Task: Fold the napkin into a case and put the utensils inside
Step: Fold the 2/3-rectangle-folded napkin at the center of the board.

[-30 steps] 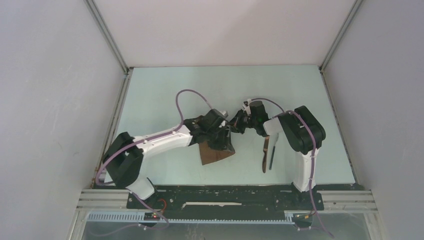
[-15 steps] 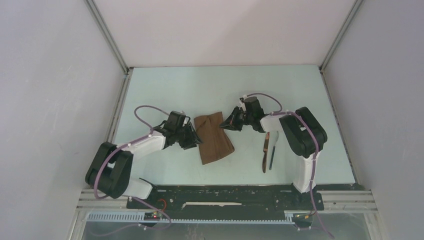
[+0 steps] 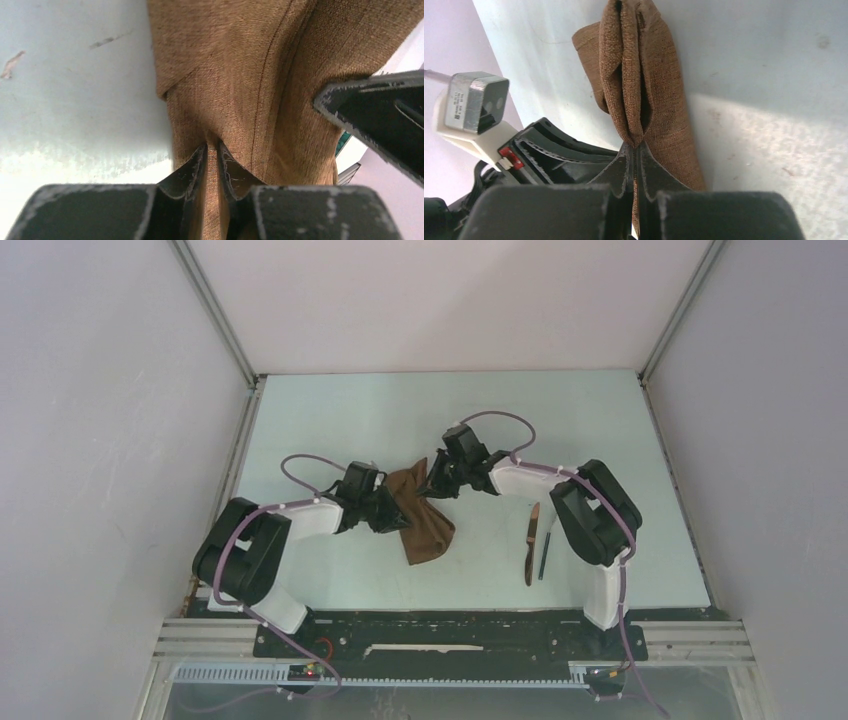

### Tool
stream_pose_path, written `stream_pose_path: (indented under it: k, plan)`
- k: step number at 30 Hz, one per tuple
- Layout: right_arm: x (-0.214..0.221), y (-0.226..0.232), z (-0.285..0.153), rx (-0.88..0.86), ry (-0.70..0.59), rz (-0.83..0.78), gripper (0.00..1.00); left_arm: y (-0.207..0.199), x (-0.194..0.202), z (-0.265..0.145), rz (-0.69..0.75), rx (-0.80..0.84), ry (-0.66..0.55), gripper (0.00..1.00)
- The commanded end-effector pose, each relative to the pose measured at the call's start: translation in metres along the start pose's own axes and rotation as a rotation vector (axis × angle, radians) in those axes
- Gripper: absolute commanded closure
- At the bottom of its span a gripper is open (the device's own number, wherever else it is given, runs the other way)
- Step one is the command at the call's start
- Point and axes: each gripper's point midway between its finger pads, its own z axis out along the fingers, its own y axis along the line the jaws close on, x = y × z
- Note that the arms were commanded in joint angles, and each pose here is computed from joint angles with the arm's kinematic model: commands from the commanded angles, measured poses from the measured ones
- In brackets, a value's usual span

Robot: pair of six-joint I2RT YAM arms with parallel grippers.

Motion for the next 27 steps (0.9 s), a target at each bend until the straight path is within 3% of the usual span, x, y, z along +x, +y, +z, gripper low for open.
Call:
stream_pose_path:
  k: [1, 9, 15, 19, 27]
  plan:
    - [0.001, 0.016, -0.002, 0.089, -0.054, -0.025, 1.0, -0.005, -0.002, 0.007, 0.001, 0.031, -0.007, 0.83]
    - [0.022, 0.016, 0.015, 0.192, -0.065, 0.012, 1.0, -0.001, 0.003, 0.005, 0.021, 0.032, -0.001, 0.83]
    - [0.029, 0.016, 0.023, 0.218, -0.077, 0.054, 1.0, 0.002, 0.007, -0.004, 0.047, 0.047, -0.006, 0.73]
    - [0.028, 0.015, 0.025, 0.224, -0.081, 0.081, 1.0, 0.007, 0.009, -0.019, 0.044, 0.063, -0.027, 0.6]
    - [0.029, 0.019, 0.025, 0.212, -0.08, 0.117, 1.0, 0.023, -0.017, -0.046, -0.036, 0.099, -0.108, 0.58]
